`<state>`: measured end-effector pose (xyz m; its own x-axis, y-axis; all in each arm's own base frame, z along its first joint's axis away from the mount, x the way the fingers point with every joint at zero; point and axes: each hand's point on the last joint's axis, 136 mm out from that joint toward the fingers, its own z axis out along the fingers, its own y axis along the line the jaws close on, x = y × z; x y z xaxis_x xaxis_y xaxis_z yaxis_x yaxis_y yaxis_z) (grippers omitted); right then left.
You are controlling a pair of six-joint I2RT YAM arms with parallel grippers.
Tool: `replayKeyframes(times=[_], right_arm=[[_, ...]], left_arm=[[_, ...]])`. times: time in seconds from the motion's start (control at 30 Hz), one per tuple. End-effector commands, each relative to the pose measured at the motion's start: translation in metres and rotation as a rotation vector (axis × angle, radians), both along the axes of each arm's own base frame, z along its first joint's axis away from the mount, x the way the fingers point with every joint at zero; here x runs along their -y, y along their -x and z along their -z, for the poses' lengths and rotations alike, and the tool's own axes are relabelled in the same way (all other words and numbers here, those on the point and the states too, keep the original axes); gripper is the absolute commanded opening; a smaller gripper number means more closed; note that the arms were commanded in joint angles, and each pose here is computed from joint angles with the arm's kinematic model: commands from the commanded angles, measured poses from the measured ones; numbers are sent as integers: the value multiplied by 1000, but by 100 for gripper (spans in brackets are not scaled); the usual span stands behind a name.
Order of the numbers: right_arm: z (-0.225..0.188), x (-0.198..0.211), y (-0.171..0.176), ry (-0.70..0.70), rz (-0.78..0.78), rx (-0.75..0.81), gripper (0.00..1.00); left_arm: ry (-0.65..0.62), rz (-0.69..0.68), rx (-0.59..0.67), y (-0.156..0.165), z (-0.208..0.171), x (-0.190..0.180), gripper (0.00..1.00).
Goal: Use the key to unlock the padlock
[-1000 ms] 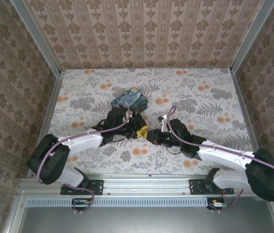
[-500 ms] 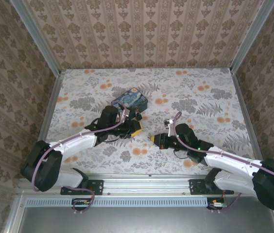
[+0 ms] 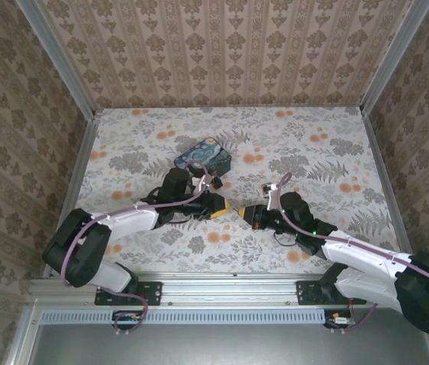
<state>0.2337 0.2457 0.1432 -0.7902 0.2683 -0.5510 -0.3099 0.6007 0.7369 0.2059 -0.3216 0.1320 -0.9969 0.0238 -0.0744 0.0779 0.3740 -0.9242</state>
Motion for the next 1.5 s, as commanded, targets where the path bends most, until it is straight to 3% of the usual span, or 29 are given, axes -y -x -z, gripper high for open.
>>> replayKeyframes(times=[0.0, 0.57, 0.93, 1.03, 1.1, 1.13, 1.2, 1.27, 1.47], right_arm=[[-12, -5, -1, -63, -13, 15, 0], [-15, -10, -4, -99, -11, 2, 0], [-14, -14, -8, -116, -7, -14, 0], [-3, -4, -11, -74, 32, -47, 20], [9, 8, -12, -26, 61, -64, 44], [16, 16, -13, 7, 76, -71, 51], [21, 29, -15, 46, 99, -74, 53], [17, 35, -16, 63, 98, -54, 53], [-13, 9, -1, -12, -114, 61, 50]], left_arm=[[58, 27, 7, 3, -8, 7, 26], [119, 23, -18, 3, -15, 16, 21], [167, 10, -32, -1, -20, 20, 8], [150, 44, 6, 1, -18, 16, 0], [52, 79, 59, 5, -6, 6, 0], [-20, 109, 97, 8, -1, 1, 0], [-170, 189, 190, 15, 6, -8, 0], [-240, 262, 243, 22, 8, -12, 0], [-75, 335, 354, 25, -14, -3, 0]])
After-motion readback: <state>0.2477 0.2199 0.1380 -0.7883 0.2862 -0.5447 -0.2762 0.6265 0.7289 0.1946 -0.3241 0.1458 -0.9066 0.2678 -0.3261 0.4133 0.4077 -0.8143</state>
